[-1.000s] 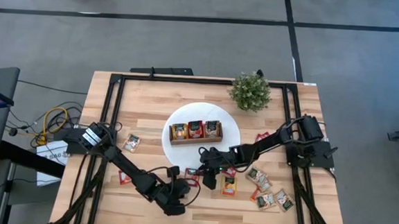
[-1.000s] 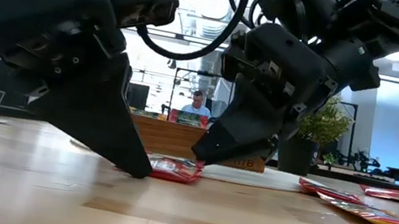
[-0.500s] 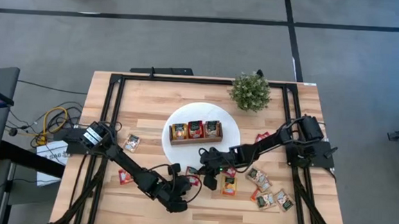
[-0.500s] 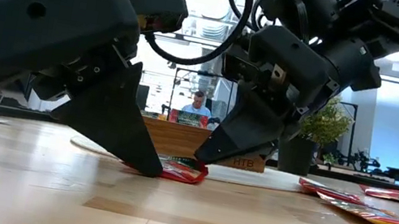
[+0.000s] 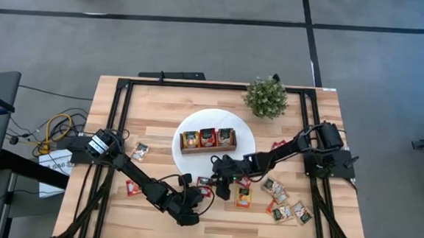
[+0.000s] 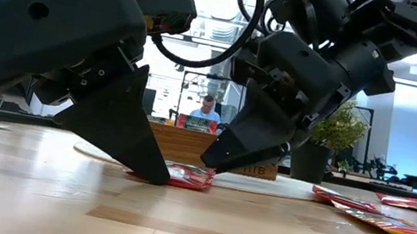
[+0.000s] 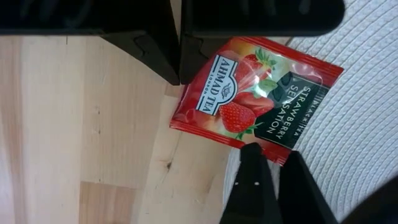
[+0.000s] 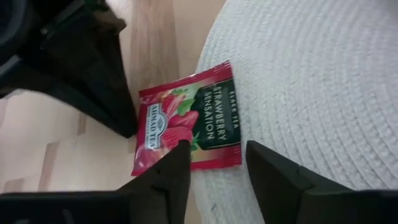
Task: Pick & Place Tea
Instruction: Put the red tea bag into the middle section of the wooden organizer
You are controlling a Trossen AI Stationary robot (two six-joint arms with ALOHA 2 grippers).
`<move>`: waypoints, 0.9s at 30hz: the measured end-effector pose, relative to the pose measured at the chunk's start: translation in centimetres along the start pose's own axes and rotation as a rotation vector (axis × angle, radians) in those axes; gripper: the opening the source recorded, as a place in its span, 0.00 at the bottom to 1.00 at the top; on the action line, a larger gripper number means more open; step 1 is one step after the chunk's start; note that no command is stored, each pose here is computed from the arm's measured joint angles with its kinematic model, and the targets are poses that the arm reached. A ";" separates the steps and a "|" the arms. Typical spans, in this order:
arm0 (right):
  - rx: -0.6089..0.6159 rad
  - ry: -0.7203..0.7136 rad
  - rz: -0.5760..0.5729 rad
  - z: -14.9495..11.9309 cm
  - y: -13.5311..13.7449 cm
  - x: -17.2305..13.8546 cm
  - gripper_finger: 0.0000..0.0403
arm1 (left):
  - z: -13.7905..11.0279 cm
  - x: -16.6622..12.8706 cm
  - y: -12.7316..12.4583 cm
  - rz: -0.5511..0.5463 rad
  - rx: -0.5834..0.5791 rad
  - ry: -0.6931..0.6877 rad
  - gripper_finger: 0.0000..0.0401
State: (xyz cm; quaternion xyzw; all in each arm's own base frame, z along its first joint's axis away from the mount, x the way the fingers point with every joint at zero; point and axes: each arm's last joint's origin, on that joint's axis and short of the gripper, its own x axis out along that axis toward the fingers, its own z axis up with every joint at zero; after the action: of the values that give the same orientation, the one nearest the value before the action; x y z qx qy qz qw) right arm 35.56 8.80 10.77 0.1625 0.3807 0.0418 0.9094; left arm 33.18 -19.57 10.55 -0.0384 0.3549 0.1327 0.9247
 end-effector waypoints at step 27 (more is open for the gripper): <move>-0.063 -0.001 -0.173 1.8 -1.0 -3.5 0.09 | 0.1 -0.5 -0.1 0.096 0.026 -0.090 0.00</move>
State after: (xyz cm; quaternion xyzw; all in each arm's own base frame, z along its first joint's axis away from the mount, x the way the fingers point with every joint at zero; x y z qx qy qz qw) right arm 34.36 6.64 14.00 0.1005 0.3912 -0.0252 0.9145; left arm 32.92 -19.79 10.98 -0.0034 0.3161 0.1736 0.9327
